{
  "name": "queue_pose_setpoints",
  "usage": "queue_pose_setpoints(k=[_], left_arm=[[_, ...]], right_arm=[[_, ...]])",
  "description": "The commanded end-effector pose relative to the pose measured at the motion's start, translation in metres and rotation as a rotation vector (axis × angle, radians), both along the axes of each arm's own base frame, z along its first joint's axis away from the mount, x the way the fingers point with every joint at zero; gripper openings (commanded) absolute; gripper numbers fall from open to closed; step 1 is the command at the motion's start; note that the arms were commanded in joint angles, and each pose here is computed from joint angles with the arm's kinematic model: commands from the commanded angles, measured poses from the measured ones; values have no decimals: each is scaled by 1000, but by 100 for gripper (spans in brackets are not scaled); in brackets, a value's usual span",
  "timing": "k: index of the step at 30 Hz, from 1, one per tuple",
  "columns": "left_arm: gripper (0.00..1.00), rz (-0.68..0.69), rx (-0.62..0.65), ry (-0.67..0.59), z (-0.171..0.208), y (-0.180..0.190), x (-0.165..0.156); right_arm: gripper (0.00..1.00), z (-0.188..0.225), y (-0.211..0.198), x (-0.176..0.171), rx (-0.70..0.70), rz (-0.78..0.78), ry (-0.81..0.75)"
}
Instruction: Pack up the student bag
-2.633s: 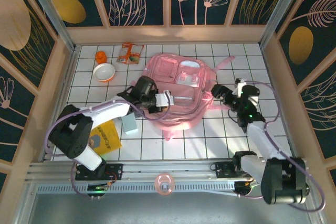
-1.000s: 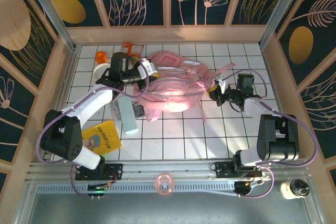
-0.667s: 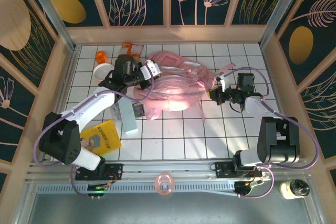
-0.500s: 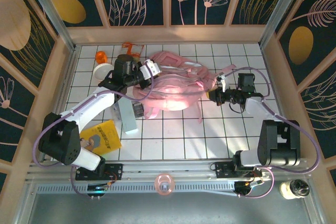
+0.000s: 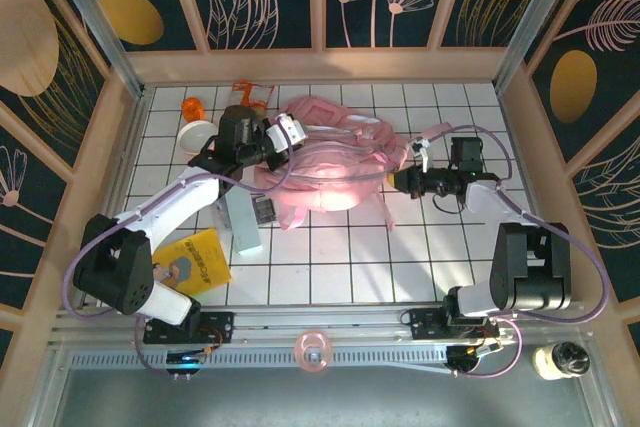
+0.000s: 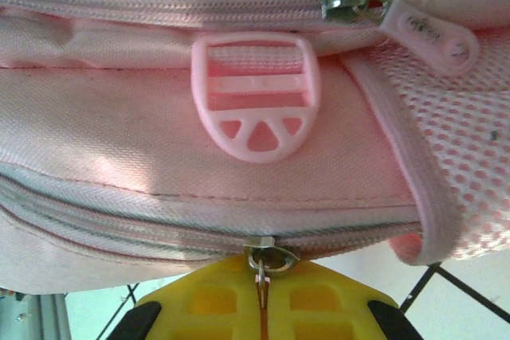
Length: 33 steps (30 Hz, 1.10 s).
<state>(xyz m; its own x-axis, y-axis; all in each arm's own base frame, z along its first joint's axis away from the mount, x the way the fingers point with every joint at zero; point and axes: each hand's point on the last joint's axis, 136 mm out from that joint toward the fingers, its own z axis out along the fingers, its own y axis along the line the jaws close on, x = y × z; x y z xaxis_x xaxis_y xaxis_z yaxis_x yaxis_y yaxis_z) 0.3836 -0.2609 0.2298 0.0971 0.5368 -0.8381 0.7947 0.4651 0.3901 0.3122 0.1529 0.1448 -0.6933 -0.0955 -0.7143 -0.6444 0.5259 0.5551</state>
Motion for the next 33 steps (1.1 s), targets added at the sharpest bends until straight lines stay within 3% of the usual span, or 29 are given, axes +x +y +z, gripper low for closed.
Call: queue_pose_setpoints(k=[1, 9, 12, 24, 30, 31, 33], left_arm=[[0, 159, -82, -91, 32, 5, 20], [0, 438, -89, -80, 12, 27, 43], [0, 477, -78, -62, 5, 29, 44], [0, 398, -223, 43, 8, -51, 13], [0, 317, -306, 50, 23, -66, 4], [0, 305, -303, 41, 24, -66, 2], [0, 257, -295, 21, 29, -67, -3]], right_arm=[[0, 29, 23, -13, 48, 66, -1], [0, 47, 34, -35, 37, -9, 95], [0, 55, 37, -41, 40, -45, 151], [0, 67, 137, -80, 82, 46, 335], [0, 55, 148, -61, 154, -80, 404], [2, 56, 147, -58, 164, -90, 397], [22, 56, 133, -51, 174, -157, 386]])
